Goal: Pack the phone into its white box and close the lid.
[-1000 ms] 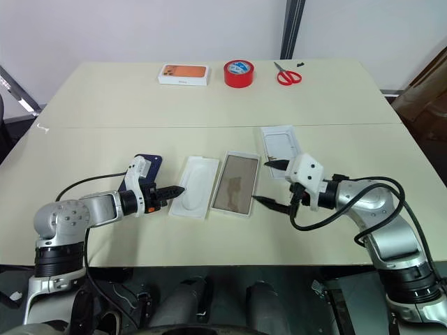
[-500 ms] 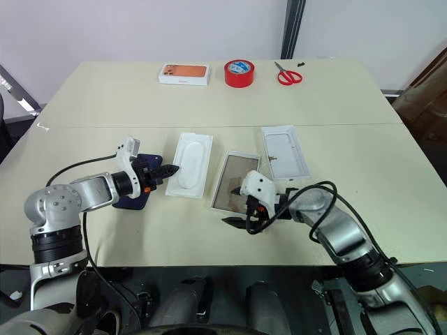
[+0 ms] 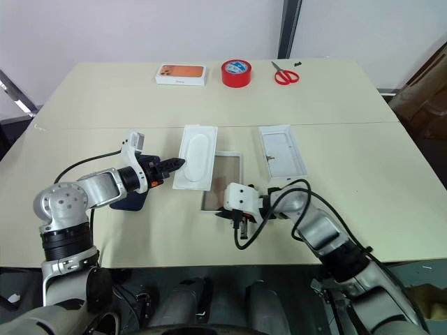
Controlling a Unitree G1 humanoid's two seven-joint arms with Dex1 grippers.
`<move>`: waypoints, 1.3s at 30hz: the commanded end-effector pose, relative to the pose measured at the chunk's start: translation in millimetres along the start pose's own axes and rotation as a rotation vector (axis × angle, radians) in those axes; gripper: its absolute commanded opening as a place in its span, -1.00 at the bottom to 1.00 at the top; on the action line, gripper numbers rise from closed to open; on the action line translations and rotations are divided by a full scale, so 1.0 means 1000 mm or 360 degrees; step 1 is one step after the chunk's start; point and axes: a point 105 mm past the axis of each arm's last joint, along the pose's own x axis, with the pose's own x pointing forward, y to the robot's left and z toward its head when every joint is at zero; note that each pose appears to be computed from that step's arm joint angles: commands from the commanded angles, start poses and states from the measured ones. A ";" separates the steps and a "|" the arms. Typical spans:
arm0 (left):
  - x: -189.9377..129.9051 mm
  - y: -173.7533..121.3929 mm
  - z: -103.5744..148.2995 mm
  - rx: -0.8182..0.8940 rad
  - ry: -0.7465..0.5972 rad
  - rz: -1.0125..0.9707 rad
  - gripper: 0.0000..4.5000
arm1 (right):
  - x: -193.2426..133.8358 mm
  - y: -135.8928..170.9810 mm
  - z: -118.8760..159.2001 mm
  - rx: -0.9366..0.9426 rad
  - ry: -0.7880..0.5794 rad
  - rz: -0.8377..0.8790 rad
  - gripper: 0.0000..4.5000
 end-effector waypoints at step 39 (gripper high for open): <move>-0.012 -0.022 0.000 0.0317 -0.0125 -0.0006 0.67 | -0.061 -0.076 0.038 0.0191 -0.0356 -0.0640 0.40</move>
